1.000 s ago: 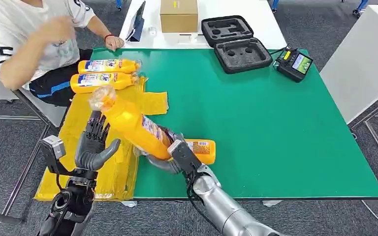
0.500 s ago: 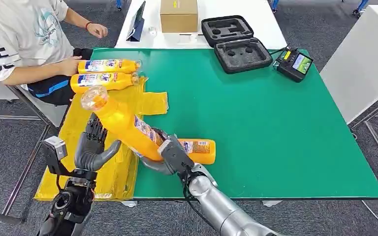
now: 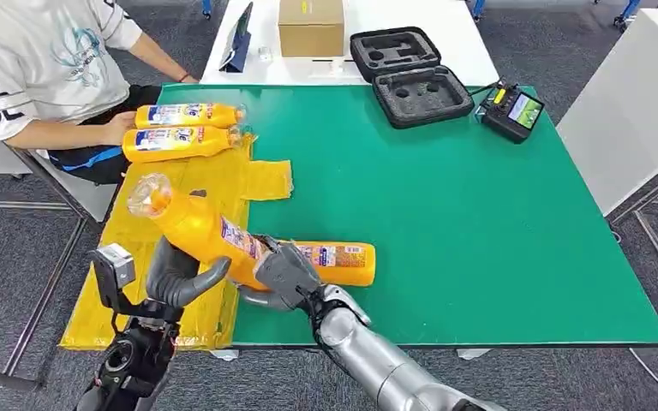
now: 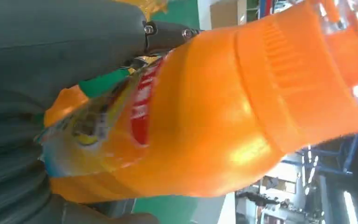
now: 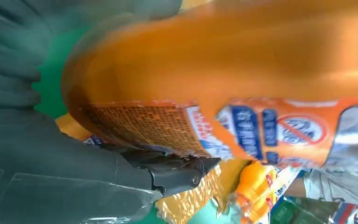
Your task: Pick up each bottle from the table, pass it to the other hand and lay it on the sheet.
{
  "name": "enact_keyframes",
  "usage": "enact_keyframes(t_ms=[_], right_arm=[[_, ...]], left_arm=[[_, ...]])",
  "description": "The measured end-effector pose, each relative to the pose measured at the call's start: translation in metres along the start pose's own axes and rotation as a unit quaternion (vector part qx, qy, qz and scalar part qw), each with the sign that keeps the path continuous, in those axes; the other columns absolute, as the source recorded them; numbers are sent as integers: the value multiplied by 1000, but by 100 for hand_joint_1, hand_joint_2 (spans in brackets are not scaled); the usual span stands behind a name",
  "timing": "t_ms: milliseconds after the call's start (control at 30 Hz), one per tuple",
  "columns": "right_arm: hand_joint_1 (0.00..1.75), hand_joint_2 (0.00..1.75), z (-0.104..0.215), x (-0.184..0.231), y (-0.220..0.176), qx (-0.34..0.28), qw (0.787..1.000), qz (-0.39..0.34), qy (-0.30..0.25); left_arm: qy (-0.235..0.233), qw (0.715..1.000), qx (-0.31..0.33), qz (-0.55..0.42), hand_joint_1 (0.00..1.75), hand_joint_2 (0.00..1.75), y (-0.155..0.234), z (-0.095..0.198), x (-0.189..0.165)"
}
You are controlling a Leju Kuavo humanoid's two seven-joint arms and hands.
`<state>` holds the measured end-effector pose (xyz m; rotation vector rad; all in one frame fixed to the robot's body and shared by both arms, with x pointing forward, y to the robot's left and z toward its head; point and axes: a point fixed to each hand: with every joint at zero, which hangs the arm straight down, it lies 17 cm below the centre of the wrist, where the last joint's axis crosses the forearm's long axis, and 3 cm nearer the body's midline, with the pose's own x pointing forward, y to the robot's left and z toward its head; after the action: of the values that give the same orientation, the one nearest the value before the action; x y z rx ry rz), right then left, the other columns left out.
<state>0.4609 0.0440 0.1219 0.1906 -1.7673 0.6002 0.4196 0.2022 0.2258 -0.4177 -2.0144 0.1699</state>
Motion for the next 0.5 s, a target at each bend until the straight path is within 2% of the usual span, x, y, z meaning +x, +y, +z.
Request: enact_keyframes(t_ms=[133,400,433,467,500], right_arm=[[175,175,0,2,7,2,999,46,-6],[175,175,-1,6,12,-1,998,69,-11],[175,175,-1,7,11,-3,997,75,-13],[175,175,-1,7,11,-3,997,79,-15],[175,175,-1,8,12,-2,997,82,-16]], left_arm=[[9,1000,4,9,0,175,1,0,-3],[15,1000,10,15,0,175,4,0,-5],[16,1000,13,14,19,175,5,0,-5],[17,1000,14,13,152,175,6,0,-6],[17,1000,15,13,169,175,6,0,-6]])
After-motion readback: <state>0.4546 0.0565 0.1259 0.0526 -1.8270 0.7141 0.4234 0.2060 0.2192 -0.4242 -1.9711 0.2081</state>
